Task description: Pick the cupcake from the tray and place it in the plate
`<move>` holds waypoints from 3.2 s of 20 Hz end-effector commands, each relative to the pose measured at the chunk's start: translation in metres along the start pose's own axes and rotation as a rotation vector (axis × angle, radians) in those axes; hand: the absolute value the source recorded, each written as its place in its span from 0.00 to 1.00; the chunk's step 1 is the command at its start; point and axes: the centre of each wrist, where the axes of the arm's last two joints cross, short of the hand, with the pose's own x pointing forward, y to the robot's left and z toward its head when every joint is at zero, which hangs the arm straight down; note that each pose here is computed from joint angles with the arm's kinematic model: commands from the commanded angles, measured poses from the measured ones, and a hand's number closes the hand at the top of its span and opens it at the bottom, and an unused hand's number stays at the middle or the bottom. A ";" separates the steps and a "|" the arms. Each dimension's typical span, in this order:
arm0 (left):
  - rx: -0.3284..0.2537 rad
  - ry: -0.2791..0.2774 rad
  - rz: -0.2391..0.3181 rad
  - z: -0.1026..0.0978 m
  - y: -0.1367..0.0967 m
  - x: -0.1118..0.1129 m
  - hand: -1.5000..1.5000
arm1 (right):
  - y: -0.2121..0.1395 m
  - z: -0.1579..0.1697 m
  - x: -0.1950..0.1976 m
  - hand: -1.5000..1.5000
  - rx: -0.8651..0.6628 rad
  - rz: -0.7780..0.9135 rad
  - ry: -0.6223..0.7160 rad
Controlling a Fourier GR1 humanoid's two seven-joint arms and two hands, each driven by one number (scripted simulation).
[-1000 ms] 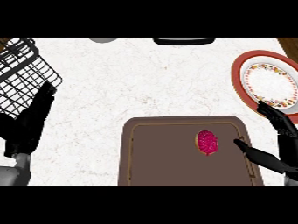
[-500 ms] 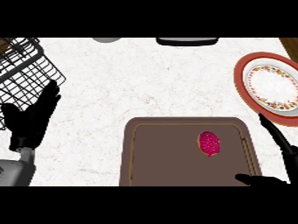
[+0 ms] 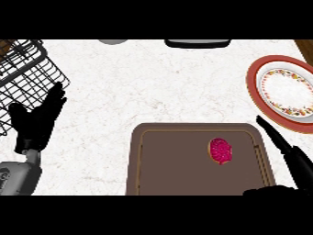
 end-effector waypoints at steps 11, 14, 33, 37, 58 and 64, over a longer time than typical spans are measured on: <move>0.004 0.003 -0.001 0.004 -0.008 0.008 0.50 | 0.020 -0.018 0.024 0.00 0.192 0.265 0.186; -0.018 -0.005 -0.011 0.021 0.007 -0.001 0.50 | 0.025 -0.035 0.027 0.00 0.219 0.257 0.197; -0.006 -0.002 0.011 -0.001 0.004 0.002 0.50 | 0.052 -0.082 0.030 0.00 0.286 0.369 0.258; -0.022 0.009 0.006 0.008 0.002 0.000 0.50 | 0.060 -0.065 0.008 1.00 0.421 0.394 0.212; -0.018 -0.009 0.009 -0.002 0.008 0.003 0.50 | 0.069 -0.164 0.076 1.00 0.075 0.491 -0.012; -0.015 -0.020 0.016 0.000 -0.002 -0.002 0.50 | 0.034 -0.154 0.097 1.00 -0.383 0.516 -0.100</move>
